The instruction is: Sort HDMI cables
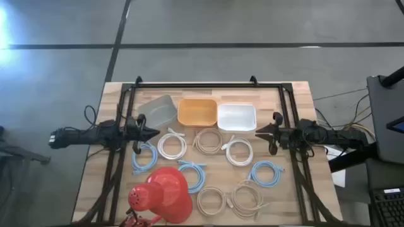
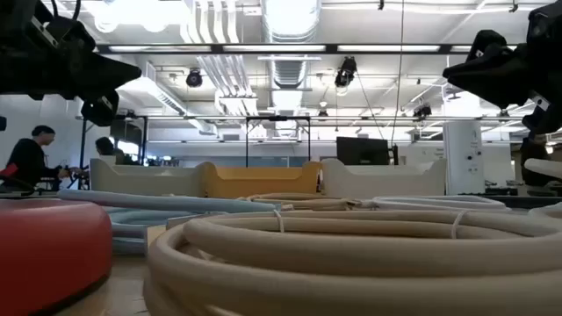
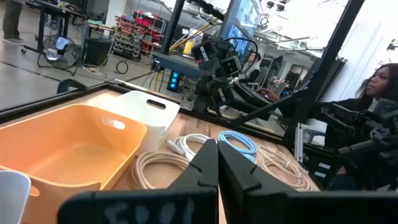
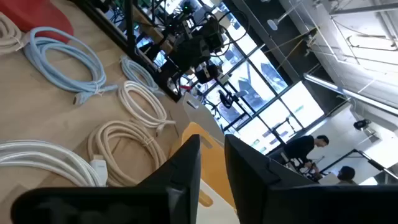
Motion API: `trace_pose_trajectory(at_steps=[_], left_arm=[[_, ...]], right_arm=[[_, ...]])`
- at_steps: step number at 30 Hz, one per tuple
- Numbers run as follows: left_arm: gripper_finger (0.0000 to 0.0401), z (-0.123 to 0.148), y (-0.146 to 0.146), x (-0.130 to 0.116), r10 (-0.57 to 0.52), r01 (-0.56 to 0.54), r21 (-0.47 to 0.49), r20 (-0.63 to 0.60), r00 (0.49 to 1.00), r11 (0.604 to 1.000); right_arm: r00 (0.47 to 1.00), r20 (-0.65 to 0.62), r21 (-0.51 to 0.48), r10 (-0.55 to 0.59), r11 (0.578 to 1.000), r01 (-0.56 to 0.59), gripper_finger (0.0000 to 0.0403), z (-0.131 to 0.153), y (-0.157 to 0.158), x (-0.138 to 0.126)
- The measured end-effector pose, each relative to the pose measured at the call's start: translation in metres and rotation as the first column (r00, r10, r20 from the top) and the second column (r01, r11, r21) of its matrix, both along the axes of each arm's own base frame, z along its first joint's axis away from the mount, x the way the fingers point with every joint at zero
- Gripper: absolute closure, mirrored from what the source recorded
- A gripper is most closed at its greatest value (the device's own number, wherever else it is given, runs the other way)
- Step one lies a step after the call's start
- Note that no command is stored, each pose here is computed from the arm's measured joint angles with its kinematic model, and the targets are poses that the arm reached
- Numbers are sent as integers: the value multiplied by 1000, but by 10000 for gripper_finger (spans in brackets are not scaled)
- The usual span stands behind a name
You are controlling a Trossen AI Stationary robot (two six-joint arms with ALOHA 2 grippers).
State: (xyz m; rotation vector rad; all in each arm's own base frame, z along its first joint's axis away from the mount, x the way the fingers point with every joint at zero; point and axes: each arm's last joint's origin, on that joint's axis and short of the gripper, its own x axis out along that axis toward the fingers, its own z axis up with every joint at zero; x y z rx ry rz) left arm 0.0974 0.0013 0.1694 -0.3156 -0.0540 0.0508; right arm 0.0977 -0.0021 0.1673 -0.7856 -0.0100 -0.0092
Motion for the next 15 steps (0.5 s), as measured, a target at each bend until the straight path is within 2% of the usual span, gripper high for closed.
trace_pose_trajectory(at_steps=[15], left_arm=[[401,0,0,0,0,0,0,0,1000,1000]], right_arm=[[1000,0,0,0,1000,0,324,0,0,0]])
